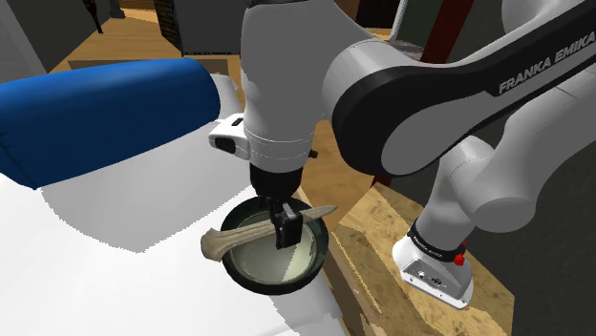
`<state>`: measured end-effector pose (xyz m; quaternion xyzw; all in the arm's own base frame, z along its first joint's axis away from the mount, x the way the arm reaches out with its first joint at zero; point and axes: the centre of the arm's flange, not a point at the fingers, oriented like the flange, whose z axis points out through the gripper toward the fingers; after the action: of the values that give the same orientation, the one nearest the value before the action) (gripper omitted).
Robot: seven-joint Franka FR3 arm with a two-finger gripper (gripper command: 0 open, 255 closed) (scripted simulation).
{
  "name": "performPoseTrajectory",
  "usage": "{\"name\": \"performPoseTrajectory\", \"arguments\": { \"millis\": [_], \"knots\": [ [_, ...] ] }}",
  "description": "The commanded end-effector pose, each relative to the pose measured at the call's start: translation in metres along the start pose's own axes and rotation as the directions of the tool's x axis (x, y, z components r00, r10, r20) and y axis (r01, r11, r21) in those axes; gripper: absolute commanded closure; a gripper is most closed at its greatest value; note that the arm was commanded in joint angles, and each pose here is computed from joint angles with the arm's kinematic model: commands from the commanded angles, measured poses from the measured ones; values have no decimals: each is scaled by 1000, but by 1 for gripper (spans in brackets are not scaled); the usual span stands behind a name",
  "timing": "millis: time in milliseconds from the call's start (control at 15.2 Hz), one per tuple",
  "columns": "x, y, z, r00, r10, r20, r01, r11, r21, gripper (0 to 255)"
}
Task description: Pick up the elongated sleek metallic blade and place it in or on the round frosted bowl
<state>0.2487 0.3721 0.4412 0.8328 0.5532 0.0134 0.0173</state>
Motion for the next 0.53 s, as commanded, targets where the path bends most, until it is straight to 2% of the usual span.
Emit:
{"name": "performPoseTrajectory", "arguments": {
  "millis": [0, 66, 330, 462],
  "knots": [
    [0, 0, 0, 1000, 0, 0, 0, 1000, 0, 0],
    [0, 0, 0, 1000, 0, 1, 0, 1000, 0, 0],
    [0, 0, -50, 1000, 0, 1, 0, 1000, 0, 0],
    [0, 0, -50, 1000, 0, 1, 0, 1000, 0, 0]
  ]
}}
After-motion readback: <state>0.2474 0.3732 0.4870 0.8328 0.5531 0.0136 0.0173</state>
